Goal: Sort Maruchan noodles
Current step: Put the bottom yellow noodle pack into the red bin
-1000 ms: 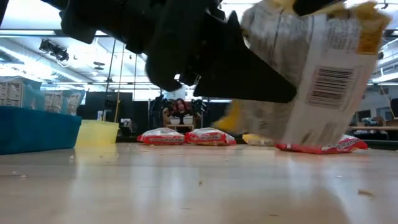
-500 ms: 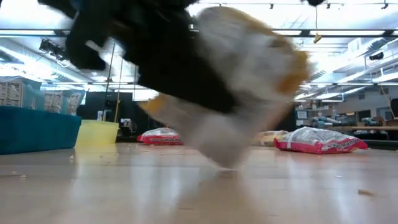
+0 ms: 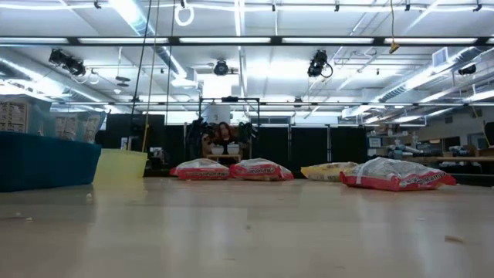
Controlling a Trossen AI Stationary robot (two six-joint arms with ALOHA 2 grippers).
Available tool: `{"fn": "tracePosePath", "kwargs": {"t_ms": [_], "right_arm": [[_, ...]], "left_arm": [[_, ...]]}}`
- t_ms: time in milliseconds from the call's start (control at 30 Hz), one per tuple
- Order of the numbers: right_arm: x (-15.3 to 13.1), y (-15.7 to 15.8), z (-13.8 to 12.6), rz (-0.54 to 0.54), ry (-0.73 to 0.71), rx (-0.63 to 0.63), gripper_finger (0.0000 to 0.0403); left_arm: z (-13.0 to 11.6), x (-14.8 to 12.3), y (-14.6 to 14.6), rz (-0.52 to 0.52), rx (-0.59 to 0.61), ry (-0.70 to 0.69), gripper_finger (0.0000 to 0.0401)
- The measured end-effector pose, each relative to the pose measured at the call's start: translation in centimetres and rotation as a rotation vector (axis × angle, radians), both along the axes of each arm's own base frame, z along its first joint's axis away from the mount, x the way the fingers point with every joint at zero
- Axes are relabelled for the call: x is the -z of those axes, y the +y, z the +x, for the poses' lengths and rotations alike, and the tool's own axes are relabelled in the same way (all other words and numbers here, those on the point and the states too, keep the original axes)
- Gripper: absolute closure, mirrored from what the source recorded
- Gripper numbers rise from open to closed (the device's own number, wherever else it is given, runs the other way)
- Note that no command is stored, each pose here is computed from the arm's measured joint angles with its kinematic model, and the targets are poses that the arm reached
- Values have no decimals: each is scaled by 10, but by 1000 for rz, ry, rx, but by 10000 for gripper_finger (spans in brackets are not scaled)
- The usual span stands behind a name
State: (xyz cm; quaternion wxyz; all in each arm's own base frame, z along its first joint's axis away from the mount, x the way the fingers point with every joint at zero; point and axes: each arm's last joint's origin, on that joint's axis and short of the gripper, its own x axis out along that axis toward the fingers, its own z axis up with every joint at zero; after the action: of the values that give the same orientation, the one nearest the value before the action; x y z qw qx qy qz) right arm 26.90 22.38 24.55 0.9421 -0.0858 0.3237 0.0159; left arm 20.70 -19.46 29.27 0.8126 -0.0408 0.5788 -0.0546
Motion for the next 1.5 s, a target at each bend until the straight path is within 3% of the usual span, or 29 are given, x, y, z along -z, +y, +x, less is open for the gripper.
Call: {"fn": "tracePosePath", "kwargs": {"t_ms": [233,567,733,900,1067,1267,1500], "right_arm": [[0,2,-2,27,2,6,293],[0,7,-6,29,0,-3,293],[1,8,-7,42,1,5,293],[1,8,-7,42,1,4,293],[1,8,-7,42,2,4,293],[1,8,-7,39,5,4,293],[1,8,-7,39,5,4,293]], "left_arm": [[-55,3,-11,79,-134,331,240],[-75,39,-40,193,-111,323,238],[-79,75,-46,77,-95,380,242],[-79,98,-50,-23,-82,349,242],[-87,119,-50,-97,-151,385,242],[-94,120,-51,-101,-226,405,238],[-92,110,-55,-104,-237,429,192]]}}
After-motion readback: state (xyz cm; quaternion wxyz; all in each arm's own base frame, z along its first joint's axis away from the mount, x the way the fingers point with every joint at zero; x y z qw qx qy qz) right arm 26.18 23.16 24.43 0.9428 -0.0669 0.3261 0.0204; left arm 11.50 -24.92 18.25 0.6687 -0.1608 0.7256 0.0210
